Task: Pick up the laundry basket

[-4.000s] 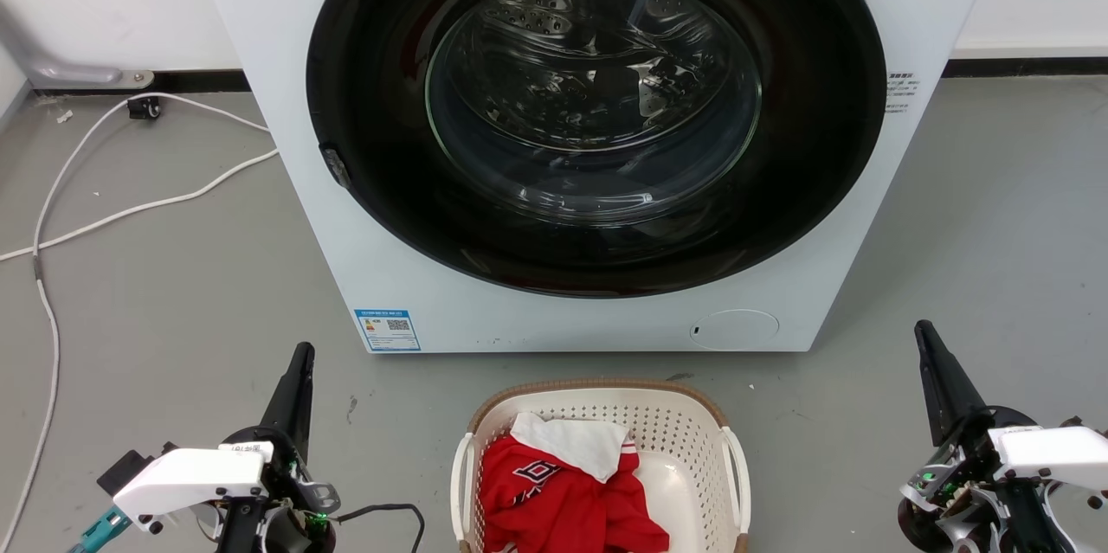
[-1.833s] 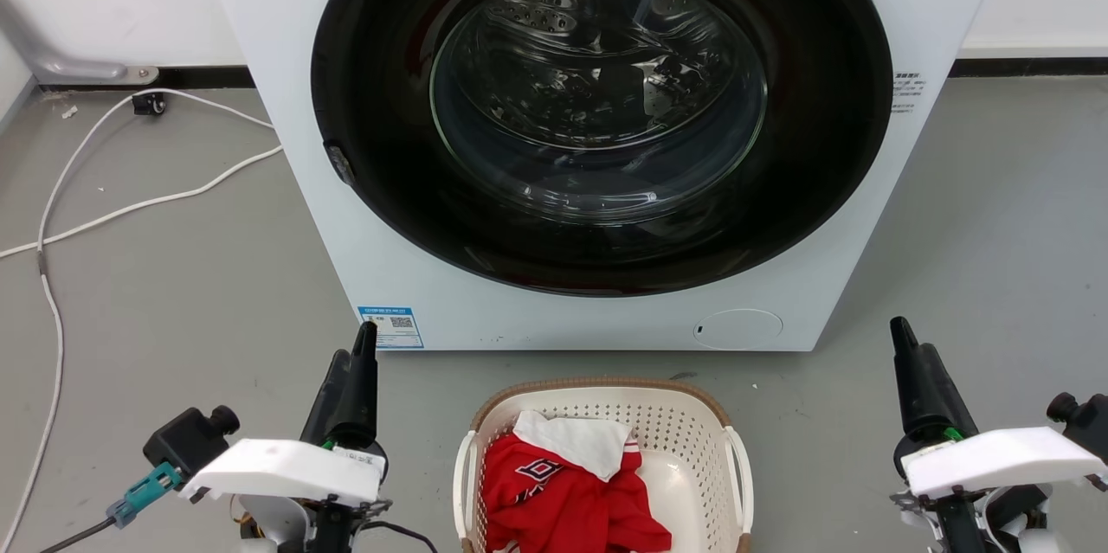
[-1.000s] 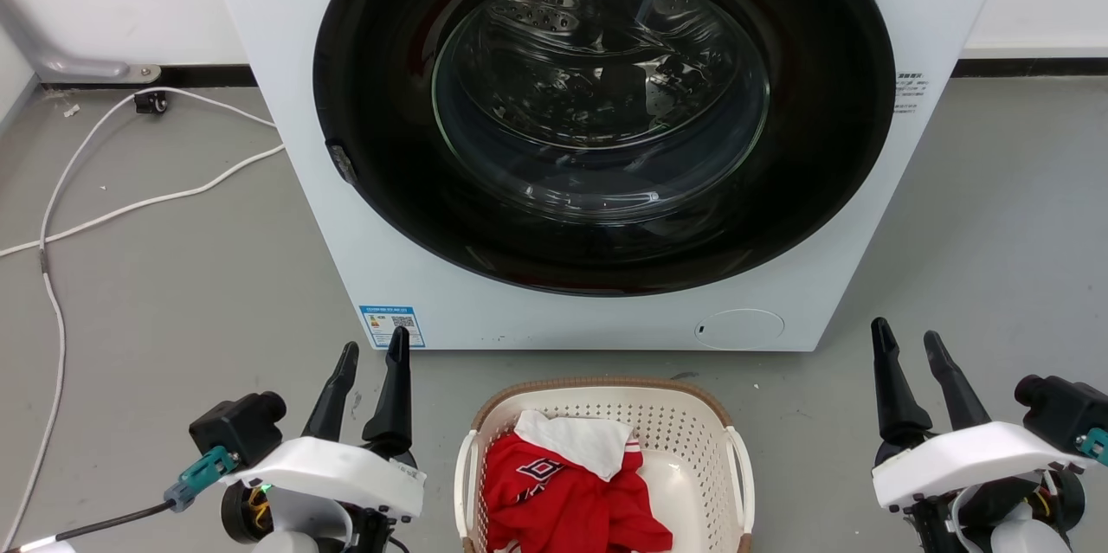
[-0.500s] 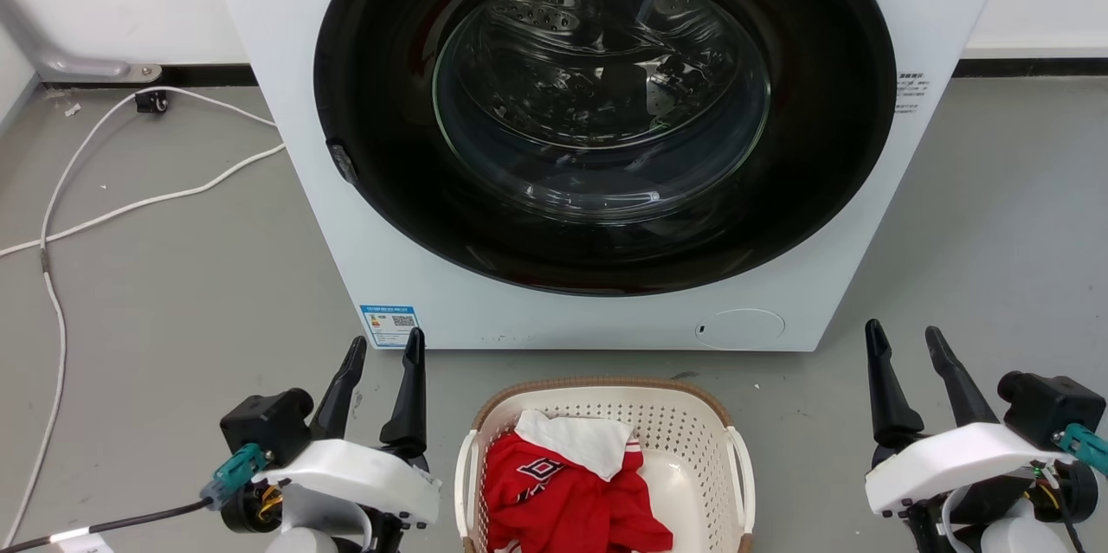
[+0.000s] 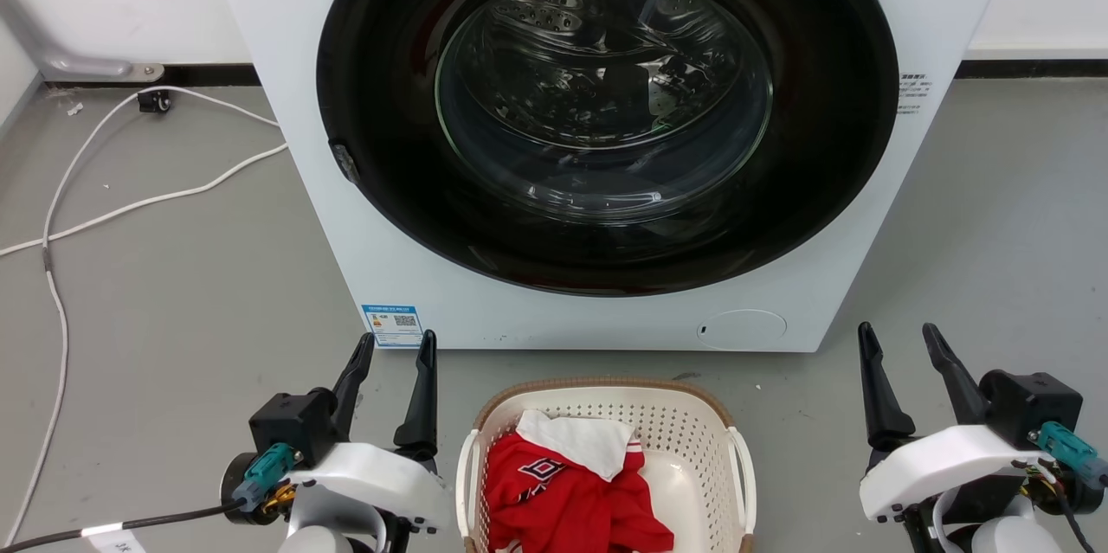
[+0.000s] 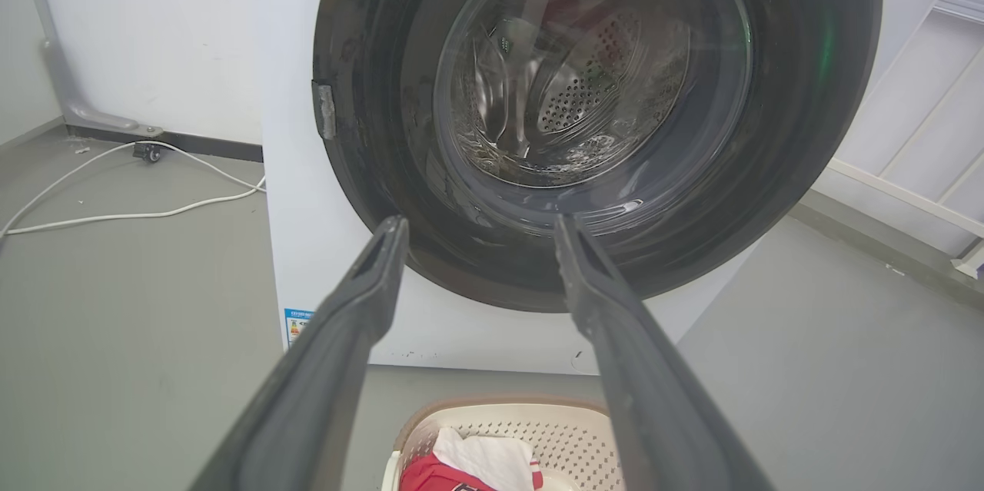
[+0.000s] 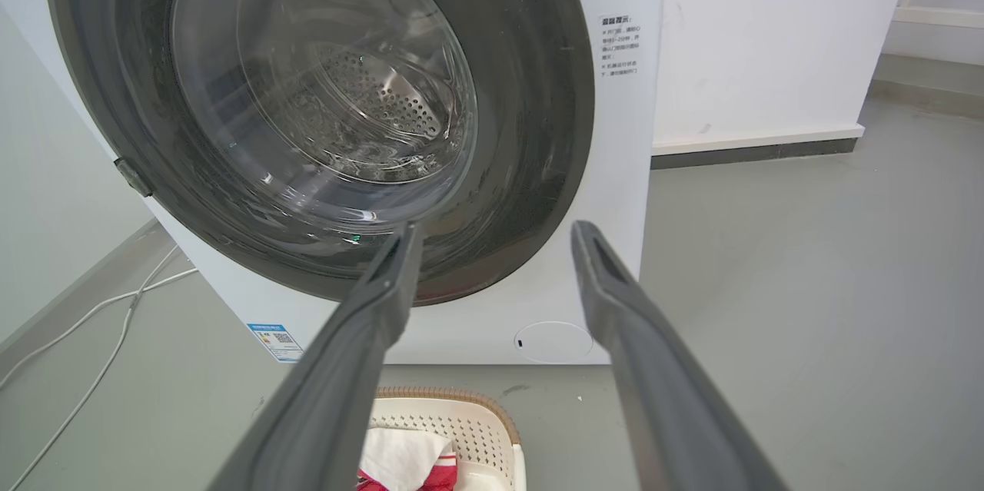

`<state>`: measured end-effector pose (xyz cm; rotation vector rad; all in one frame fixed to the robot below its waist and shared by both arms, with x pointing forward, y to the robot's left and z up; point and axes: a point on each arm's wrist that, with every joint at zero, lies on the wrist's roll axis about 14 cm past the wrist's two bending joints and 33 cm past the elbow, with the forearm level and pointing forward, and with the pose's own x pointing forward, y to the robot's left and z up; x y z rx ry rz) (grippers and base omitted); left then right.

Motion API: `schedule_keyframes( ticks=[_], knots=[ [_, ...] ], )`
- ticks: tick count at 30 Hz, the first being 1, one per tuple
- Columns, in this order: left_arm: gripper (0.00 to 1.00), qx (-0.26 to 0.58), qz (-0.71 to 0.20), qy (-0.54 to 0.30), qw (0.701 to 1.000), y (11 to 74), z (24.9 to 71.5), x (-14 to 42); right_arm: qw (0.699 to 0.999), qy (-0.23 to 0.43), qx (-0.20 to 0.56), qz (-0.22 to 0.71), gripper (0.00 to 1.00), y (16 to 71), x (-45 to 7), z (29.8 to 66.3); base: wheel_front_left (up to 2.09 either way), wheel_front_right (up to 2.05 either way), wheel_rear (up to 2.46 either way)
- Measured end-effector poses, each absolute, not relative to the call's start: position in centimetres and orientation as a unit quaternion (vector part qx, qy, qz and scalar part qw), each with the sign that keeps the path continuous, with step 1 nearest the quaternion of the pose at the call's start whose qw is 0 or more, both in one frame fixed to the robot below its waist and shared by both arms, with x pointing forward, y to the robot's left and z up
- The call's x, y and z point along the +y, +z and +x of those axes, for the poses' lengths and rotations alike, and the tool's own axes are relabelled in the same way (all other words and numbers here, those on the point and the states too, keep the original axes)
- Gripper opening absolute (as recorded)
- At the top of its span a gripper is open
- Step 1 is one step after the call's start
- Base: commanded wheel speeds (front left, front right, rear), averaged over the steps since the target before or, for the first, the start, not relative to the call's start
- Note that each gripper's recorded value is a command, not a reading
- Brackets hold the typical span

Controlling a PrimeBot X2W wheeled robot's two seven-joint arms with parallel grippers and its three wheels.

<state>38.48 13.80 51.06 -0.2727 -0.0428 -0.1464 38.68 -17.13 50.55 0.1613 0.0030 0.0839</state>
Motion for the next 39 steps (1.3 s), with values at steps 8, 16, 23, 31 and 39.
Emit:
schedule_keyframes(
  ticks=[8,16,23,31,39],
  knots=[
    [1.00,-0.026,-0.103,-0.081,0.991,51.0,38.4,13.4,0.998,0.048,-0.002,0.046,1.00,50.6,-16.9,38.7,0.00,0.00,0.00],
    [1.00,-0.034,-0.076,-0.088,0.993,51.3,38.5,13.0,0.998,0.052,-0.005,0.023,1.00,50.7,-16.8,38.7,0.00,0.00,0.00],
    [1.00,-0.039,-0.056,-0.094,0.993,51.3,38.4,12.7,0.999,0.053,-0.006,0.010,1.00,50.5,-16.8,38.7,0.00,0.00,0.00],
    [1.00,-0.039,-0.039,-0.101,0.993,51.1,38.3,12.3,0.999,0.054,-0.006,-0.002,1.00,50.3,-16.8,38.7,0.00,0.00,0.00],
    [1.00,-0.035,-0.052,-0.096,0.993,50.8,38.3,12.5,0.999,0.053,-0.003,0.008,1.00,50.1,-16.8,38.6,0.00,0.00,0.00]
  ],
)
